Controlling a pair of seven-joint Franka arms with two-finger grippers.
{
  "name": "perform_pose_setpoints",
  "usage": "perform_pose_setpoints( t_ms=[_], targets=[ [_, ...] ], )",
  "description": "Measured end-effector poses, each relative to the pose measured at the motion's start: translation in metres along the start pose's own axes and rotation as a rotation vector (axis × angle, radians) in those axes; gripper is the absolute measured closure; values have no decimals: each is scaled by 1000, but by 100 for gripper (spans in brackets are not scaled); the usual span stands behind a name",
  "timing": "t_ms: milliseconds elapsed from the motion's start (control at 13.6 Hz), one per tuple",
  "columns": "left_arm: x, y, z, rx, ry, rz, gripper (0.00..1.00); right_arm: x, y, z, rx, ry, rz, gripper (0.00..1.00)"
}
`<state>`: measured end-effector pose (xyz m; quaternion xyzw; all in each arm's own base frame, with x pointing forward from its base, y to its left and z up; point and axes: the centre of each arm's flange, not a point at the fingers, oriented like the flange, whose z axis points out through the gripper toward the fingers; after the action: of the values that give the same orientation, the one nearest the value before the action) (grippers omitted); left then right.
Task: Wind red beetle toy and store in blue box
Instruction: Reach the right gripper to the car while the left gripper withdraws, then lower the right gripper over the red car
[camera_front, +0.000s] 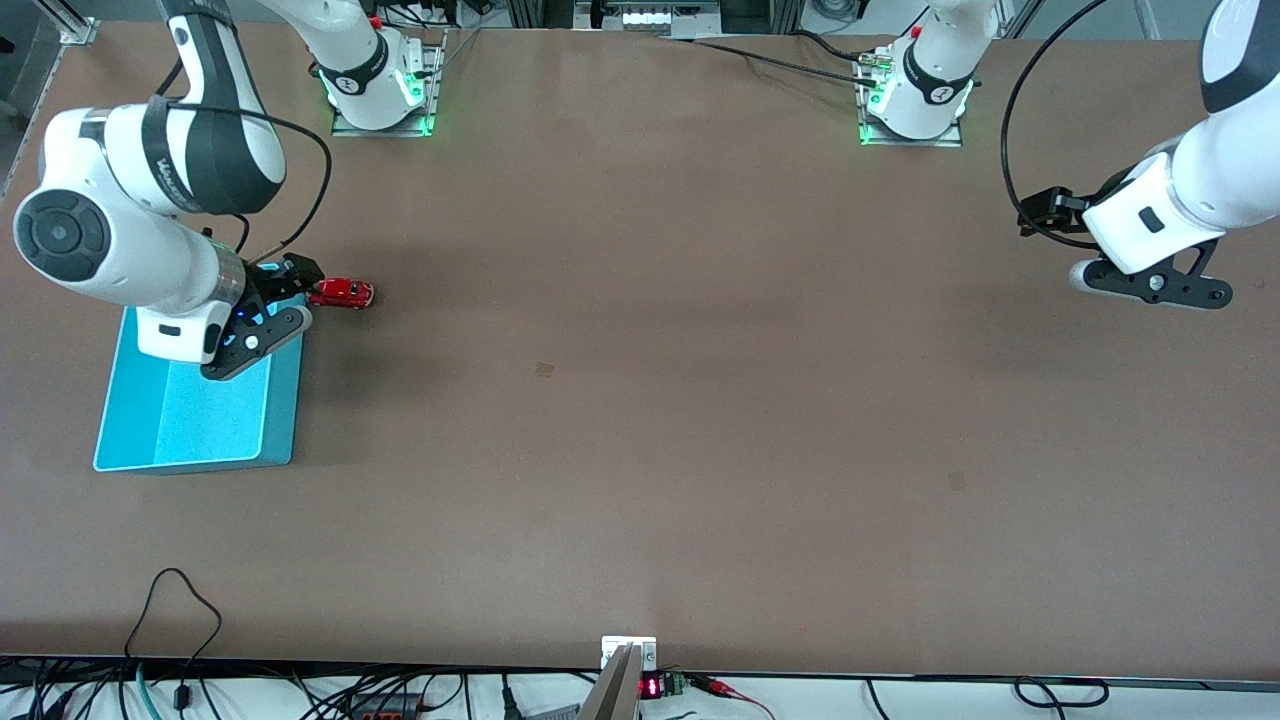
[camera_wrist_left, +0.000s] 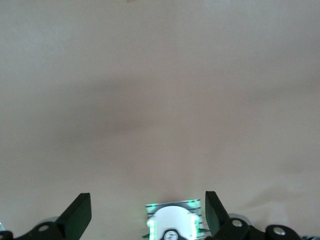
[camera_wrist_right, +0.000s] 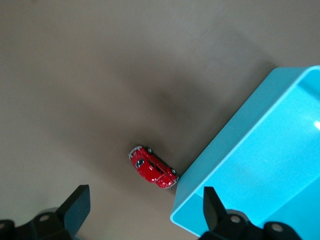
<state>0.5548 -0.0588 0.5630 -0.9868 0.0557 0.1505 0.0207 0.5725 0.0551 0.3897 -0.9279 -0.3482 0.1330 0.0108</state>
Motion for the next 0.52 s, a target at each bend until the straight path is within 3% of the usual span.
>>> perform_pose_setpoints(
  t_ms=[221,516],
  targets=[
    [4,10,-13,-15,30,-31,0,-26,14,44,38,-18,-178,0],
    [11,13,-18,-26,44,-28,0,-38,4,97,39,-7,-368,0]
  ],
)
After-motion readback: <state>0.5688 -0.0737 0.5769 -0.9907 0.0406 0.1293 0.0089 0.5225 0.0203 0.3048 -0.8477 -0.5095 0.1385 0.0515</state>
